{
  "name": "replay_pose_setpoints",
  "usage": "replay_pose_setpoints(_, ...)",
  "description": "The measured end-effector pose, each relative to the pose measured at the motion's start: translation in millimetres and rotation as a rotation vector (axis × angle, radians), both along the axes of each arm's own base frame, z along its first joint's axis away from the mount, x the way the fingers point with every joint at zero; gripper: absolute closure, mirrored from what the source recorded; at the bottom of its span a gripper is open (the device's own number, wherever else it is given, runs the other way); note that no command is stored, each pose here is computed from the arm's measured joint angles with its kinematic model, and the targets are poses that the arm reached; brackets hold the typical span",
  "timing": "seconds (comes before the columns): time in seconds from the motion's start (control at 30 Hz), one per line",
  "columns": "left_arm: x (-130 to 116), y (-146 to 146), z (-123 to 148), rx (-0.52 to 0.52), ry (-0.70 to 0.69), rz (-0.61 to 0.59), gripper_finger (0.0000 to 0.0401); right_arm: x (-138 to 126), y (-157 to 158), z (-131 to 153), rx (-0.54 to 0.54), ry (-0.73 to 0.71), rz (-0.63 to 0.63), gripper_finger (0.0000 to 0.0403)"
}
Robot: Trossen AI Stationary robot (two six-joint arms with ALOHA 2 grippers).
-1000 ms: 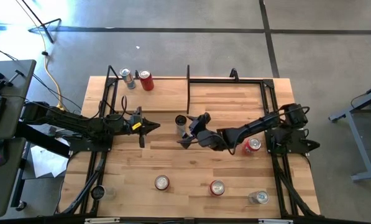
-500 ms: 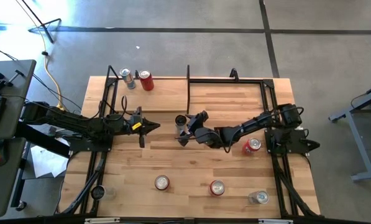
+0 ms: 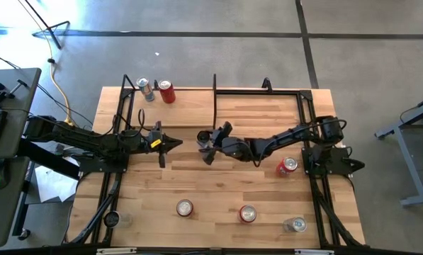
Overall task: Place canned beverage on shelf
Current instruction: Put the top white yellow soda can on the shelf
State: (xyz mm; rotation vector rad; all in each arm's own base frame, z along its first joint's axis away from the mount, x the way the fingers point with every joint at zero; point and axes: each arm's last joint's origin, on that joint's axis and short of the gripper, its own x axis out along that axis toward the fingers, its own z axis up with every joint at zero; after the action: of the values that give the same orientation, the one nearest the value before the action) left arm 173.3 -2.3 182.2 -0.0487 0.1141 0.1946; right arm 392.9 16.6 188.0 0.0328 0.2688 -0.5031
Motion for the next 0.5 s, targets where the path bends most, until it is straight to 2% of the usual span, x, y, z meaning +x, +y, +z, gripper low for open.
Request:
replay_pose_setpoints(0.13, 0, 0, 0, 0.003, 0.001, 0.001, 0.0401, -2, 1, 12, -0.041, 0.011, 0.149, 0.0164)
replay_pose_setpoints(0.23, 0, 0, 0, 0.005, 0.001, 0.0, 0.0401, -3, -7, 40, -0.06, -0.025, 0.256, 0.0164)
replay_pose_setpoints(0.33, 0, 0, -1, 0.009, 0.007, 0.0, 0.0401, -2, -29, 75, -0.103, -0.052, 0.305, 0.0164)
replay_pose_setpoints(0.5, 0, 0, -1, 0.008, 0.008, 0.0, 0.0401, 5, -80, 124, -0.149, -0.004, 0.381, 0.0164)
